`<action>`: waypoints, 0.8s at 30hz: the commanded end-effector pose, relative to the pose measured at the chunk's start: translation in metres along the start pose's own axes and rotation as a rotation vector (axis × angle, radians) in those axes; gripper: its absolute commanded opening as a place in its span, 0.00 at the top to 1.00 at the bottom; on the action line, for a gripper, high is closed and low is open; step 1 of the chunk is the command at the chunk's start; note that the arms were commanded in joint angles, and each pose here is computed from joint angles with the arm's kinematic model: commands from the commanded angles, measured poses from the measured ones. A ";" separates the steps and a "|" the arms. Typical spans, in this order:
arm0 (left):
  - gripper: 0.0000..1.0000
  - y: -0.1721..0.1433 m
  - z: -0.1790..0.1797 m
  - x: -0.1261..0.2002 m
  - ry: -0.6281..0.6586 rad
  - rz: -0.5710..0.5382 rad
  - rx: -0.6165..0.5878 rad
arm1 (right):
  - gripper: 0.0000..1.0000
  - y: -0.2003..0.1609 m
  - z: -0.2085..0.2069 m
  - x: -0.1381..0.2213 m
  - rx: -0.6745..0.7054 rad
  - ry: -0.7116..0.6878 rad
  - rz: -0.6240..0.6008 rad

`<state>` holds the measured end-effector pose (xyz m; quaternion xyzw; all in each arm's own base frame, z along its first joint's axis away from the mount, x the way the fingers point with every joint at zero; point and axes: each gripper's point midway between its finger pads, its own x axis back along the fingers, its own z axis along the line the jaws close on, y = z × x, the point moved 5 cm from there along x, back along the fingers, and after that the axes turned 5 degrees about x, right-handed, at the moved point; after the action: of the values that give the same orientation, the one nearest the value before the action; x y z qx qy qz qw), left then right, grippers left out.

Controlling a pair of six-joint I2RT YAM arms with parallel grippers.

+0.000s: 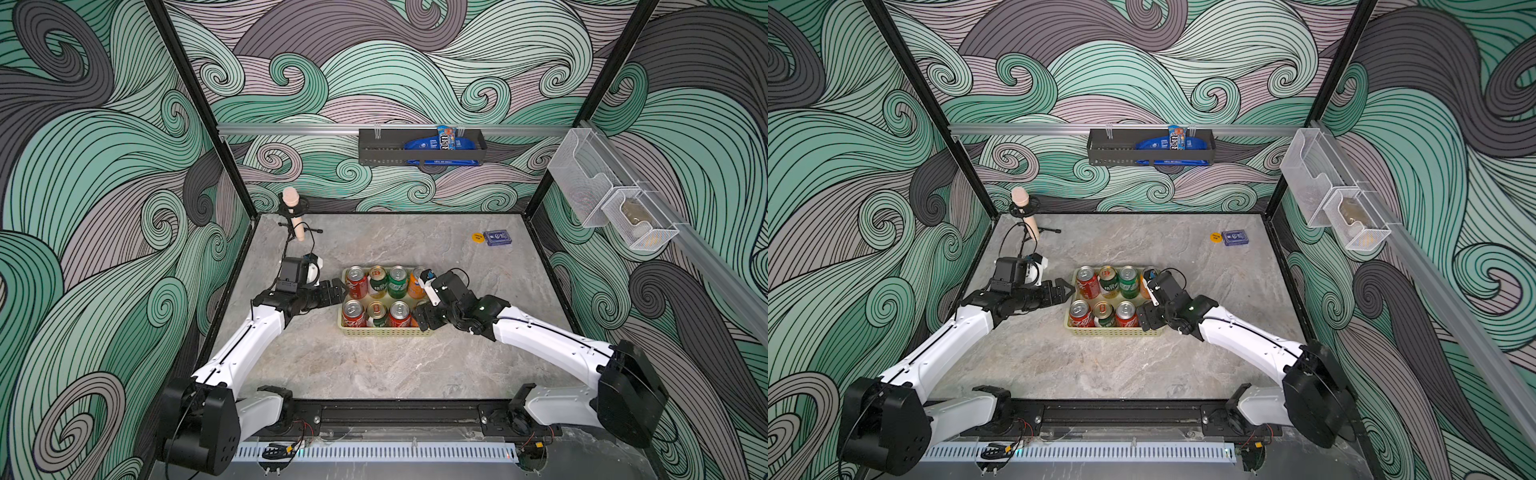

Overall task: Take out the drinks from the basket
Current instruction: Pick up the drink from the basket.

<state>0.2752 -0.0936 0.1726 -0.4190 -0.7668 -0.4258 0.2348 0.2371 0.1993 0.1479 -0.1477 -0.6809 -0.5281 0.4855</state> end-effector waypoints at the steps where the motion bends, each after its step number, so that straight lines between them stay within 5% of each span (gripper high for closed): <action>1: 0.07 0.001 -0.003 0.003 -0.003 -0.017 -0.024 | 0.10 -0.005 -0.002 -0.001 0.002 -0.029 0.010; 24: 0.07 -0.001 -0.005 0.002 -0.021 -0.006 -0.032 | 0.16 -0.011 0.012 -0.015 0.000 -0.011 0.031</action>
<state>0.2746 -0.0936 0.1714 -0.4201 -0.7661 -0.4256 0.2356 0.2313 0.2082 0.1380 -0.1543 -0.6835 -0.5190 0.4895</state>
